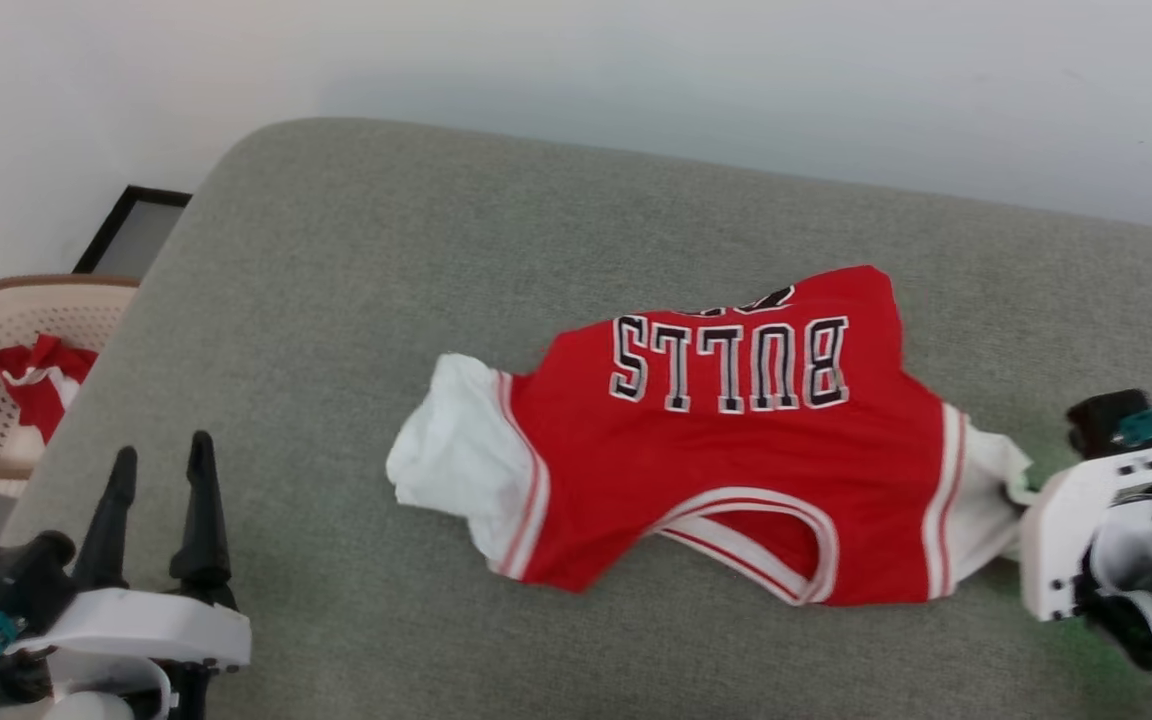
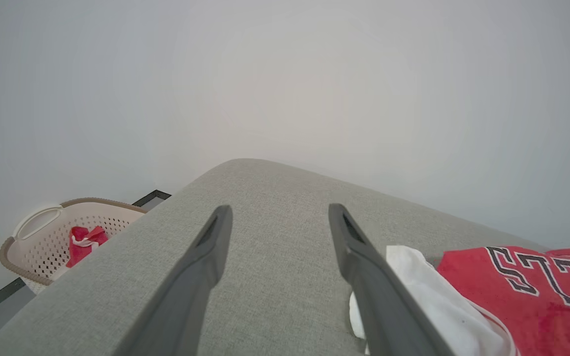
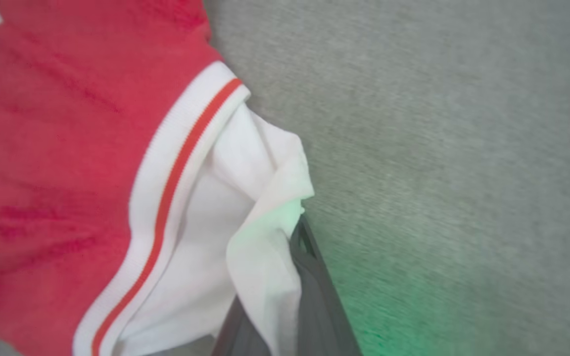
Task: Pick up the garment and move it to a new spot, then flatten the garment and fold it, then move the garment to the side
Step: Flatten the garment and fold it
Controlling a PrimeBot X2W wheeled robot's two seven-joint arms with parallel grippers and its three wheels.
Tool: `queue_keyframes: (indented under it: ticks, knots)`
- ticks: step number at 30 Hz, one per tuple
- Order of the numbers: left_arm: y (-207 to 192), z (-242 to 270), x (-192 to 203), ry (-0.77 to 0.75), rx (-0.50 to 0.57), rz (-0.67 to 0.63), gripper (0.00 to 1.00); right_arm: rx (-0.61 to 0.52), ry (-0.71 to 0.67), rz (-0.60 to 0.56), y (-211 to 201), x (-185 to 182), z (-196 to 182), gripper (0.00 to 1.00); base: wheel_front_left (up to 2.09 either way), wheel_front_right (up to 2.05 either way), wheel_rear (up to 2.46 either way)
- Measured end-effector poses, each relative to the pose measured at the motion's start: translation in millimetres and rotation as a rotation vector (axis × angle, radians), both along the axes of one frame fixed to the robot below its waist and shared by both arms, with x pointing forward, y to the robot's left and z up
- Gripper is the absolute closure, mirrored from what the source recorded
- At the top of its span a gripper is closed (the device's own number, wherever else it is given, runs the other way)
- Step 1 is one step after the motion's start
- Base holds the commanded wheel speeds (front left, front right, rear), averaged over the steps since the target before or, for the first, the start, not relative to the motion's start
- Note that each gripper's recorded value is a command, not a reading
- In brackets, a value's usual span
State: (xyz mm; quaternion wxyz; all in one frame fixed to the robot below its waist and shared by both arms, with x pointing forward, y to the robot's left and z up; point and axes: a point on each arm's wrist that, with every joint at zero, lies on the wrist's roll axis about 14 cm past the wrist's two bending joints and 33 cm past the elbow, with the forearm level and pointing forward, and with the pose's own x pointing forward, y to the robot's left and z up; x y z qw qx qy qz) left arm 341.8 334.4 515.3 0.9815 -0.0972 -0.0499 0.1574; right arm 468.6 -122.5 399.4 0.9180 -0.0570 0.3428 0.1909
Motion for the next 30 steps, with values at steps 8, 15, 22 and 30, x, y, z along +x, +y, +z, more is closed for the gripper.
queue_keyframes:
  ticks: [8,15,22,30]
  knots:
    - [-3,-1,3,-0.008,0.006,-0.015,0.0,-0.063,-0.026,-0.137,-72,9,21,1.0,0.0,0.0,0.0]
    - [-4,-4,7,-0.004,0.005,-0.023,0.0,-0.089,0.037,-0.224,-111,-8,11,1.0,0.0,0.0,0.0]
    - [-9,-7,8,0.006,0.005,-0.043,0.0,-0.057,0.065,-0.244,-105,-23,0,0.13,0.0,0.0,0.0]
    - [-22,-4,14,0.02,0.019,-0.121,0.0,-0.019,-0.04,-0.265,-108,-20,27,0.0,0.0,0.0,0.0]
